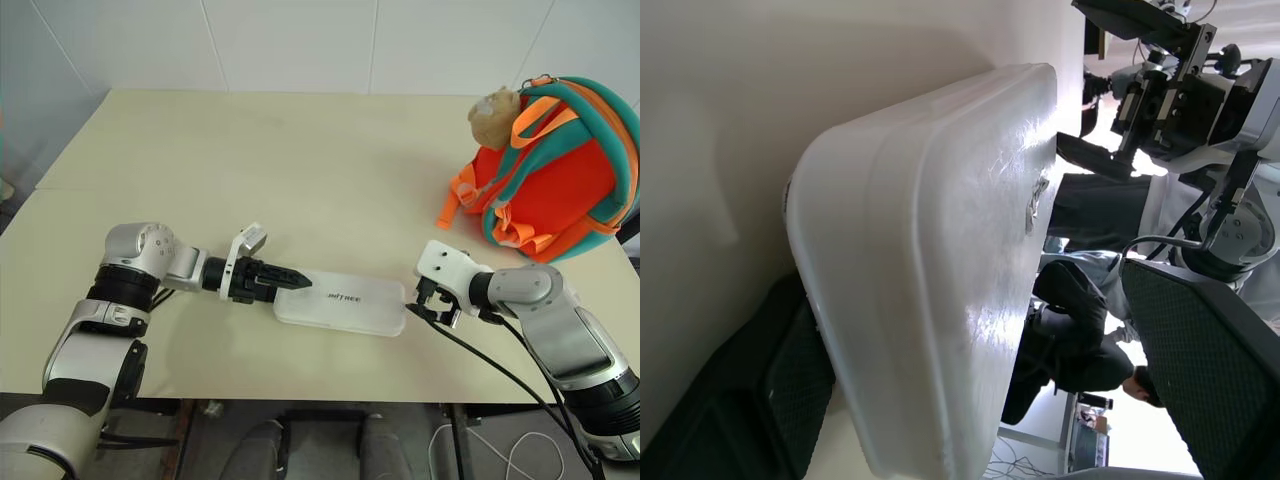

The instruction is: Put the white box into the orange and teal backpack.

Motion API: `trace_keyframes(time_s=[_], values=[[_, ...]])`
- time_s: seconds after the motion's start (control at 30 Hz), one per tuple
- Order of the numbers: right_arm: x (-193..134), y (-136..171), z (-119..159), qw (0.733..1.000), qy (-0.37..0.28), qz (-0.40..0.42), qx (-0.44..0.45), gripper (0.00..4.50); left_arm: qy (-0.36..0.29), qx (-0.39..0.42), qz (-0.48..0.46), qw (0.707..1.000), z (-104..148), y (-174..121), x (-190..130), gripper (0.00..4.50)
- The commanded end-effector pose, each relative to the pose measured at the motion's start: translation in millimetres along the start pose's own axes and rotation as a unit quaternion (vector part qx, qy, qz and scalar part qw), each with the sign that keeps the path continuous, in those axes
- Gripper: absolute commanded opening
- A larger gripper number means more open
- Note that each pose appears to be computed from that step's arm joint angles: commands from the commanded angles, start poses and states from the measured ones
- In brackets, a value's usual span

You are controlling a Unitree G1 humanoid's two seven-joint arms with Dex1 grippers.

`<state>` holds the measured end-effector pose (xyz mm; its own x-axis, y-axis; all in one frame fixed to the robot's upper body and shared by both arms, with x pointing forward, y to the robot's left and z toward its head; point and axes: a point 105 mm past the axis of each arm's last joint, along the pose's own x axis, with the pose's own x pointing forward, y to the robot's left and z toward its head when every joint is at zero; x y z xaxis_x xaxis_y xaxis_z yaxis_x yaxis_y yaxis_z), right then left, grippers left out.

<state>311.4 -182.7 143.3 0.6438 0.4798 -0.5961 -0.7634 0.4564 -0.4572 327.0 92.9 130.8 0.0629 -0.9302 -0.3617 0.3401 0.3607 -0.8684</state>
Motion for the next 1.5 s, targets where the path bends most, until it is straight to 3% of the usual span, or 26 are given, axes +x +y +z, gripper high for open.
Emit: trace_keyframes(time_s=[0.03, 0.23, 0.33, 0.5, 0.77, 0.97, 1.23, 1.5], values=[[-2, -3, 9, 1.0, -0.011, -0.011, -0.011, 4.5, -0.001, 0.018, -0.016, 1.0, -1, -4, 4, 3.72], [-3, -3, 9, 1.0, -0.012, -0.014, -0.009, 4.5, -0.021, 0.059, -0.041, 0.997, -2, -8, 12, 1.87], [-4, -4, 9, 1.0, -0.011, -0.016, -0.008, 4.5, -0.036, 0.061, -0.053, 0.996, -2, -8, 12, 1.3], [-7, -7, 9, 1.0, -0.011, -0.02, -0.005, 4.5, -0.049, 0.072, -0.063, 0.994, -3, -9, 11, 1.27], [-25, -19, -1, 0.998, -0.004, -0.056, 0.023, 4.5, -0.003, 0.096, -0.043, 0.994, -21, -4, 1, 1.27], [-50, -40, -5, 0.99, -0.02, -0.126, 0.068, 4.5, -0.019, 0.107, -0.041, 0.993, -11, -9, -11, 1.27], [-81, -81, 1, 0.933, -0.108, -0.278, 0.203, 4.5, -0.062, 0.141, -0.08, 0.985, 5, -37, -34, 1.27], [-70, -124, -5, 0.874, -0.161, -0.365, 0.279, 4.5, -0.142, 0.154, -0.168, 0.963, 31, -78, -61, 1.27]])
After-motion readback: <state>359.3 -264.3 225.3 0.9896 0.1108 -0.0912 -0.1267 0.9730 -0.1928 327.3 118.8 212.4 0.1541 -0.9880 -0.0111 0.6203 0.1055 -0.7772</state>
